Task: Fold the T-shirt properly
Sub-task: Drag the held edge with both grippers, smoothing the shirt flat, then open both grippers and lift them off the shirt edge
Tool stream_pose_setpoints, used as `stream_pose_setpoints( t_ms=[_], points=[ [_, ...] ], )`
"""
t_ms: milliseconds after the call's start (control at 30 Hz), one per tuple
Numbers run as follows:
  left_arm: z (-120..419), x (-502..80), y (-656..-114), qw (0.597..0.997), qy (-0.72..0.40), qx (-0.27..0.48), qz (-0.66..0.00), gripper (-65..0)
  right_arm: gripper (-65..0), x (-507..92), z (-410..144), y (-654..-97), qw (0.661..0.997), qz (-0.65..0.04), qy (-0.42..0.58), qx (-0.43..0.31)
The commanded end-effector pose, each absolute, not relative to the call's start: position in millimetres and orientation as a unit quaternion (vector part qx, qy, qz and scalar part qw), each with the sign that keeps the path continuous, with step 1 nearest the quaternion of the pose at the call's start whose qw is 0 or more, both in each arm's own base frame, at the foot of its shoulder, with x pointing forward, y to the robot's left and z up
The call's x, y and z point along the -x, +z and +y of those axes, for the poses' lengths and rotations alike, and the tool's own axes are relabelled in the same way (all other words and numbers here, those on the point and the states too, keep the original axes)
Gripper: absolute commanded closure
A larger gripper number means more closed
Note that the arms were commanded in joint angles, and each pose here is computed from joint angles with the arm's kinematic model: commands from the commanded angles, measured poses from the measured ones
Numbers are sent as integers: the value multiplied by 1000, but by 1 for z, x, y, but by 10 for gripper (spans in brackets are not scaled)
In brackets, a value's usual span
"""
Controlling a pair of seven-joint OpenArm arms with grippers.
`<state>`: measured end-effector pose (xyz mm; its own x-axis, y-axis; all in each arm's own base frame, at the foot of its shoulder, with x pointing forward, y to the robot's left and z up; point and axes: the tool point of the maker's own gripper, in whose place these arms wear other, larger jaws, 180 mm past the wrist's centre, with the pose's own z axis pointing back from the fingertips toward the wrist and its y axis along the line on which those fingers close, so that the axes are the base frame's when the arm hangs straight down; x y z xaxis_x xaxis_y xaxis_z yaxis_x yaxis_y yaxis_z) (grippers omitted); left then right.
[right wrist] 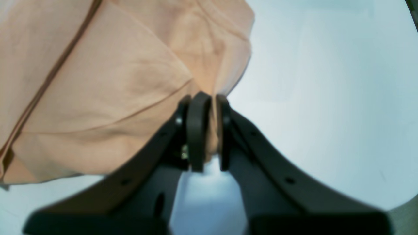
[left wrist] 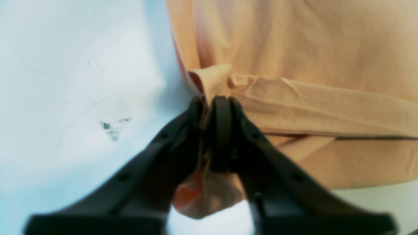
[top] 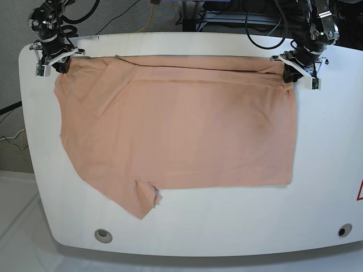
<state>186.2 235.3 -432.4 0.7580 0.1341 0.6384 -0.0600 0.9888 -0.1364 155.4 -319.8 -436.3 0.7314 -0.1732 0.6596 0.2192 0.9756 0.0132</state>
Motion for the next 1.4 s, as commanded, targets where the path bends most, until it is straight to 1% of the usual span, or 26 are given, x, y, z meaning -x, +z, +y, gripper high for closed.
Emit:
stream_pose_setpoints(
  t_ms=[0,33,67,133,167,233,267,300,333,433,500,800,1133,1367],
  points=[
    [243,-137,-464,974,38,18,-223,-175,-67,-121,-319,-460,961,-258,-94,45],
    [243,-137,-464,974,38,18,-223,-218,-74,-121,-319,-460,961,-258,-94,45],
    [243,-137,-464,974,38,18,-223,-287,-92,-123,-319,-458,960,-261,-93,46],
    [243,-139,-463,973,38,18,-227,-397,-140,-128,-321,-454,958,-268,-92,49],
    [244,-140,-463,972,38,18,-230,-450,-178,-130,-321,-452,957,-272,-90,51],
    [243,-143,-461,970,39,19,-241,-525,-253,-133,-322,-447,955,-278,-87,55],
    [244,-145,-460,968,39,19,-247,-548,-300,-135,-323,-444,954,-282,-85,58],
    [244,-147,-459,967,39,18,-250,-554,-324,-136,-323,-443,953,-283,-84,59],
    [244,-149,-458,966,39,18,-257,-557,-379,-138,-323,-440,952,-287,-81,62],
    [244,-151,-457,964,39,17,-263,-542,-475,-142,-324,-436,951,-294,-78,64],
    [244,-153,-456,963,40,18,-267,-540,-510,-144,-324,-434,950,-296,-76,66],
    [244,-177,-444,955,37,18,-295,-541,-511,-163,-328,-412,939,-328,-64,82],
    [239,-221,-406,932,22,16,-362,-542,-511,-186,-330,-389,926,-361,-54,95],
    [236,-245,-381,917,13,11,-399,-542,-511,-199,-331,-373,922,-369,-49,106]
  ],
)
